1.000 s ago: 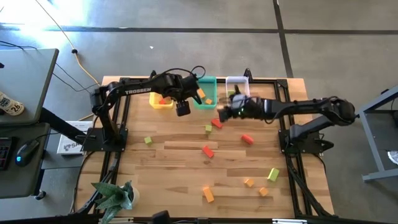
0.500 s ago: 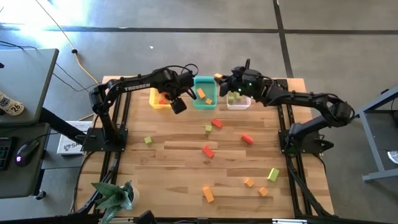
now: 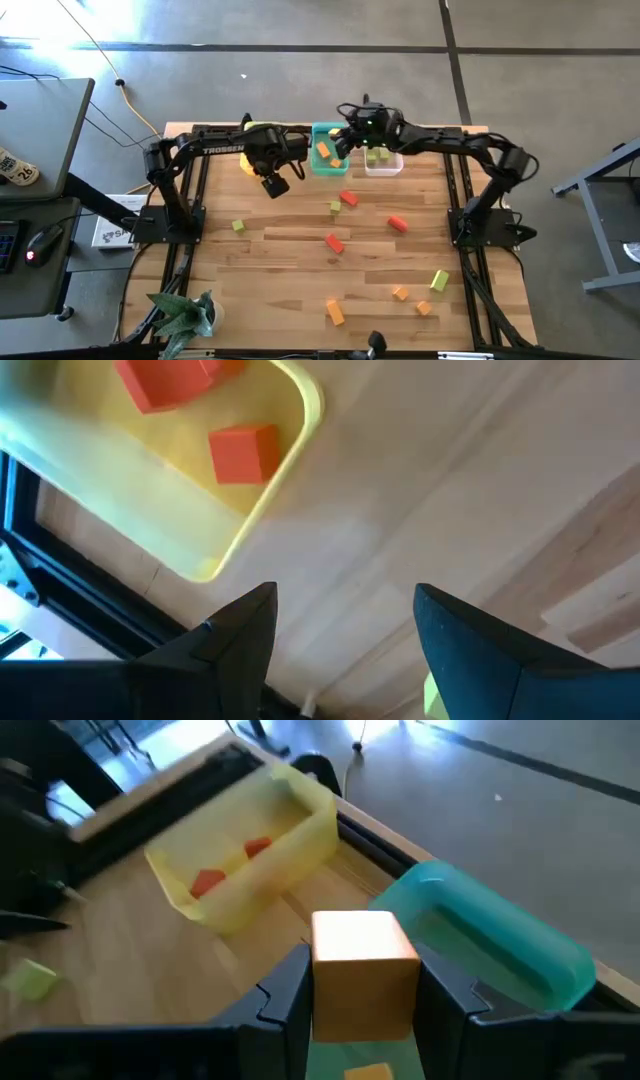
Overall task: Sort & place blocks by color
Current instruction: Put the yellow block into the green bin, then put the green block into the transparent bin
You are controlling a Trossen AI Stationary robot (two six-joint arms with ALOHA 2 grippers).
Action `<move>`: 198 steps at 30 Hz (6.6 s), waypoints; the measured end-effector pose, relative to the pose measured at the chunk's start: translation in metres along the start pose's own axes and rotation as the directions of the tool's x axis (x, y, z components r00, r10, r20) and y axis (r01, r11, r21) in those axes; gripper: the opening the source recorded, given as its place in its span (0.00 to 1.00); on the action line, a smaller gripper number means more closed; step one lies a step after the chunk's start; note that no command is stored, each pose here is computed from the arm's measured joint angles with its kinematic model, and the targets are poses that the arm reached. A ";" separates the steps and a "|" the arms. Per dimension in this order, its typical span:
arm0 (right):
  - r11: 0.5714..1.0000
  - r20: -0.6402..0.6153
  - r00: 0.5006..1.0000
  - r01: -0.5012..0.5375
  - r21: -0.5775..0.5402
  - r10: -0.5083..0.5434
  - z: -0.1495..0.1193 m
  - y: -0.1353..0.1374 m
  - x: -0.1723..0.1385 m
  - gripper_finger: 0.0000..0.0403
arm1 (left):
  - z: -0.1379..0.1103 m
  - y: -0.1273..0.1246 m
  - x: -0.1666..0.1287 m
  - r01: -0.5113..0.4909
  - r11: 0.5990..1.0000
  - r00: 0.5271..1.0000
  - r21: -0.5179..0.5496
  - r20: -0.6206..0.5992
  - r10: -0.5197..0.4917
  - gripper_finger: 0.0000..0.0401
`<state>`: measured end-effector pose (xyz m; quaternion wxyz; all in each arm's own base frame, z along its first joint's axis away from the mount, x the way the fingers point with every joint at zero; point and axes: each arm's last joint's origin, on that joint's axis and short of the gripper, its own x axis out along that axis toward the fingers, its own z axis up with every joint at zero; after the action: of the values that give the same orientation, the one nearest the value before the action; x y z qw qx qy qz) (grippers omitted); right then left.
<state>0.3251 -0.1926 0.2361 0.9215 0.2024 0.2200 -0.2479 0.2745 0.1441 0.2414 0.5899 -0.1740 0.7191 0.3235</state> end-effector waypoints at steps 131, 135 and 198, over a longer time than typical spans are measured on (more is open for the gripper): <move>0.994 -0.137 0.985 0.101 -0.030 -0.105 0.054 0.031 0.024 0.56 | -0.134 -0.040 0.092 0.231 0.939 0.966 0.255 0.056 -0.253 0.62; 0.995 -0.144 0.985 0.097 -0.022 -0.099 0.052 0.034 0.024 0.56 | -0.130 -0.043 0.099 0.220 0.939 0.972 0.265 0.026 -0.235 0.62; 0.681 -0.194 0.706 -0.512 0.523 0.681 0.051 0.108 0.016 0.59 | -0.095 -0.023 -0.007 0.039 0.915 0.248 0.401 0.883 -0.398 0.26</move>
<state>0.4121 -0.1369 0.2981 0.8222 0.5057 0.2506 0.0740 0.2207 0.0624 0.2507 0.9583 0.0455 0.2297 0.1637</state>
